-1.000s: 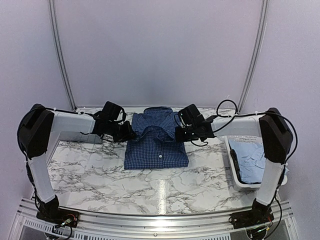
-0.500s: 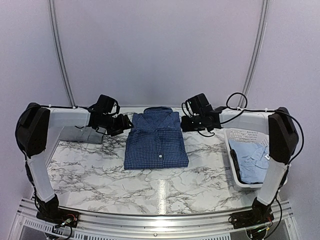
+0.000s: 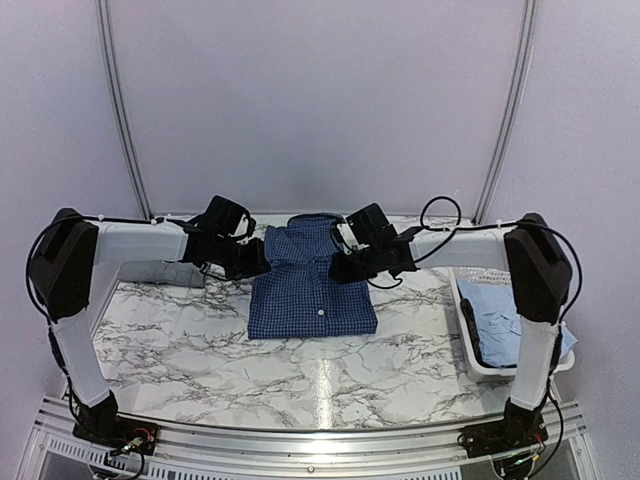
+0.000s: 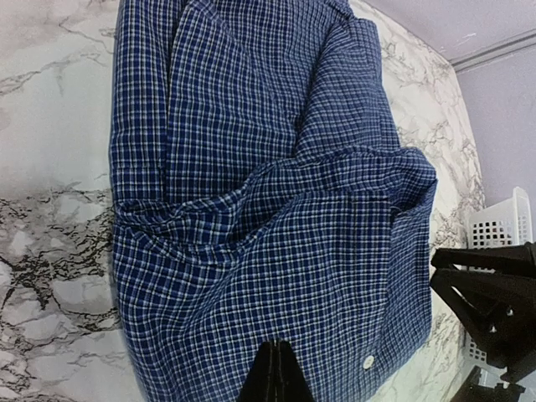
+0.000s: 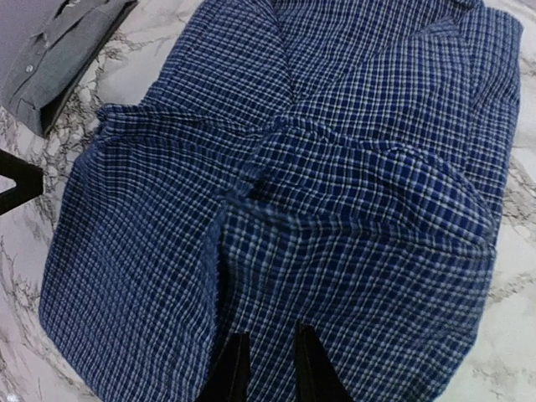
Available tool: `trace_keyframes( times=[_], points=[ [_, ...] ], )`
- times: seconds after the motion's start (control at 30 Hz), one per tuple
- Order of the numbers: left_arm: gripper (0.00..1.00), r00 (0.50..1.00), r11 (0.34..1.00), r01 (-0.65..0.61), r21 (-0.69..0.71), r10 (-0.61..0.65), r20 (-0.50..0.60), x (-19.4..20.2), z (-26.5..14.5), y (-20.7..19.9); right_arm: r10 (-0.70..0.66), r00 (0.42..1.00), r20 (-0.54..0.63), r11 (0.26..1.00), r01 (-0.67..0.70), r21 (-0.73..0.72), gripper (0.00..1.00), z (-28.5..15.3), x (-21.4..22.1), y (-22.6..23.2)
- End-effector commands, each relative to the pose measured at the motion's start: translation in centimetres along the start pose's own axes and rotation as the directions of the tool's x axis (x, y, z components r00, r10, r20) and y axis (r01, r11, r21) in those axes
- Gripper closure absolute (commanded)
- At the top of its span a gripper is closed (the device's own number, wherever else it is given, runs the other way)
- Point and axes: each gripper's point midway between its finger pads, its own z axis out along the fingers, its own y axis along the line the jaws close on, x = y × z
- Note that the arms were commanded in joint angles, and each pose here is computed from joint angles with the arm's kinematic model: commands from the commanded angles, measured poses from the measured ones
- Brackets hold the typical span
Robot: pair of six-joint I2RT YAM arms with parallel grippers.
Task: Fold and stack the long sleeve shirts
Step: Fold the rectangle-folded shirt at the center of the board, then smooth out the 2/3-rectangle-folded shirt at the center of the board.
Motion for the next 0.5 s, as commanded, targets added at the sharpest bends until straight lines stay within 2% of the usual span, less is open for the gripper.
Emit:
trace_keyframes(
  times=[0.0,0.2,0.33,0.47],
  points=[
    [1.00,1.000,0.999,0.016,-0.036,-0.016,-0.023,-0.2,2.3,1.6,0.040,0.999,-0.010,0.997,-0.040,-0.069,0.85,3.3,-1.4,-1.3],
    [1.00,0.998,0.998,0.019,-0.060,-0.023,-0.052,-1.3,5.8,3.4,0.067,0.997,-0.033,0.996,-0.069,-0.054,0.75,6.1,-1.8,-3.2],
    [1.00,0.997,0.995,0.030,-0.095,-0.037,-0.070,-1.8,7.6,5.0,0.083,0.996,-0.027,0.996,-0.084,-0.043,0.68,5.7,-2.3,-3.8],
    [1.00,0.997,0.992,0.036,-0.117,-0.043,-0.063,-2.6,8.2,5.9,0.086,0.996,-0.009,0.996,-0.086,-0.029,0.66,4.2,-2.8,-4.2]
  ],
)
